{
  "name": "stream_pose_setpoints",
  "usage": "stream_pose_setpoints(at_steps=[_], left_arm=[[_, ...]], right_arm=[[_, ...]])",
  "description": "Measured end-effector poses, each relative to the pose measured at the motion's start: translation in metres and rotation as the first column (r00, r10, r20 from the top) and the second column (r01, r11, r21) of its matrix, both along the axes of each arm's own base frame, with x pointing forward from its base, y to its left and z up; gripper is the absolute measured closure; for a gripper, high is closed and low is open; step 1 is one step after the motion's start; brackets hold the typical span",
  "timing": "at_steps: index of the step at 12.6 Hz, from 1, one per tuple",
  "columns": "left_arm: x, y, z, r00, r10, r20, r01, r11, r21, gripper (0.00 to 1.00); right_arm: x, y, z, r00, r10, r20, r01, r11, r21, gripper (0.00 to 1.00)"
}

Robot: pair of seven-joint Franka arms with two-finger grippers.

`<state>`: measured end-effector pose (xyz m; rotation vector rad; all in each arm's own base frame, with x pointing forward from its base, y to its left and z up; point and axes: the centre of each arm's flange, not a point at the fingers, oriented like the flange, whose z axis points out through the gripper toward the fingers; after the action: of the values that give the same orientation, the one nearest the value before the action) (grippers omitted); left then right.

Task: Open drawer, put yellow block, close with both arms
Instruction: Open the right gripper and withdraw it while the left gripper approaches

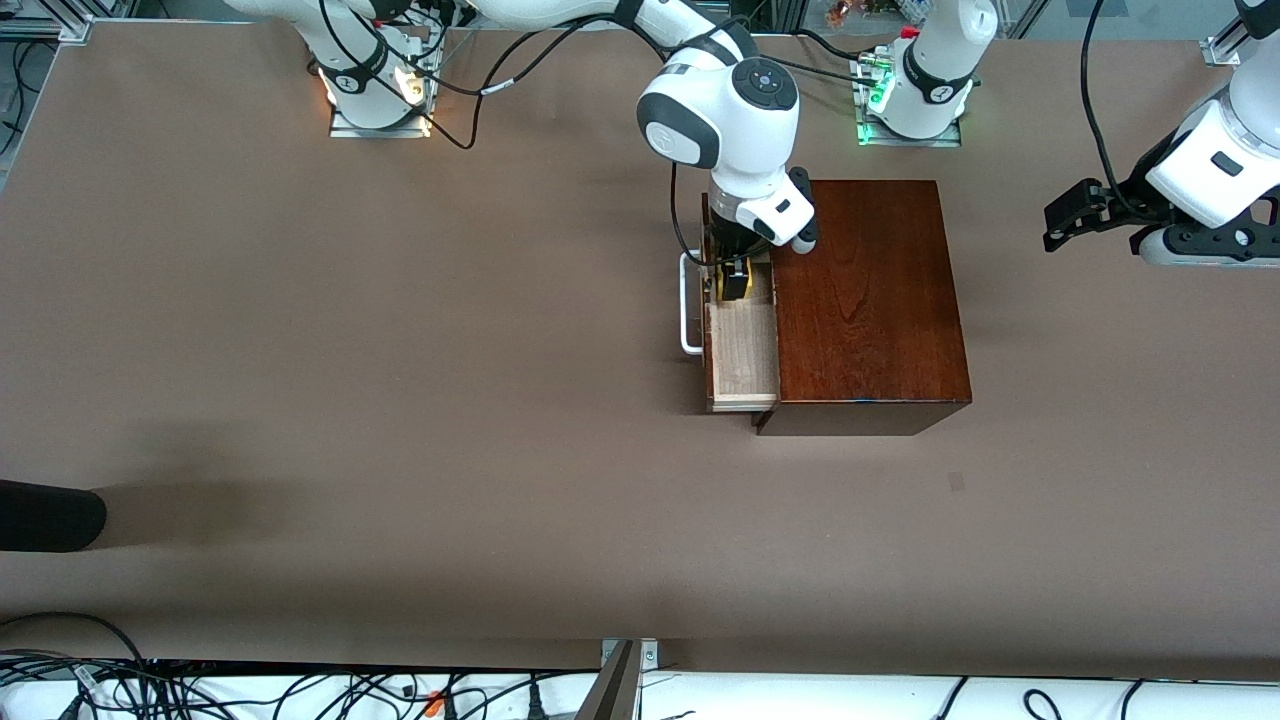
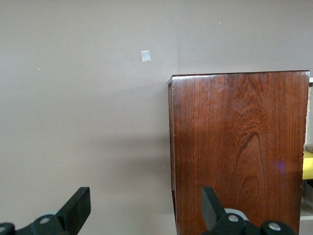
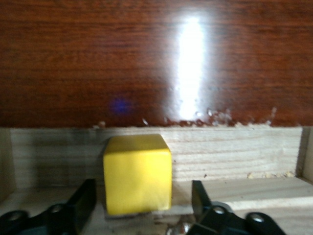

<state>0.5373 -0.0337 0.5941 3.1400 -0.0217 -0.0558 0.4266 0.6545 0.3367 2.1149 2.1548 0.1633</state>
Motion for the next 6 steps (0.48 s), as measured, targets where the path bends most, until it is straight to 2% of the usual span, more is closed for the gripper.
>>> stream_pose_setpoints(at_steps=[2,4,6], left_arm=[[0.0,0.0,0.0,1.0,0.0,0.0,0.0,1.0,0.0,0.0],[0.0,0.0,-0.003,1.0,0.0,-0.015,0.0,1.0,0.001,0.0],[-0.001,-0.003,-0.008,0.999,-0.005,-0.04,0.005,1.0,0.001,0.0]], right_arm=[[0.002,-0.006,0.032,1.0,-0.023,-0.016,0.023,1.0,-0.009,0.0],[0.012,-0.025,0.091,0.998,-0.064,-0.019,0.065,0.998,0.016,0.0],[0.043,-0.066,0.15,0.99,-0.139,-0.021,0.14,0.988,0.061,0.0]])
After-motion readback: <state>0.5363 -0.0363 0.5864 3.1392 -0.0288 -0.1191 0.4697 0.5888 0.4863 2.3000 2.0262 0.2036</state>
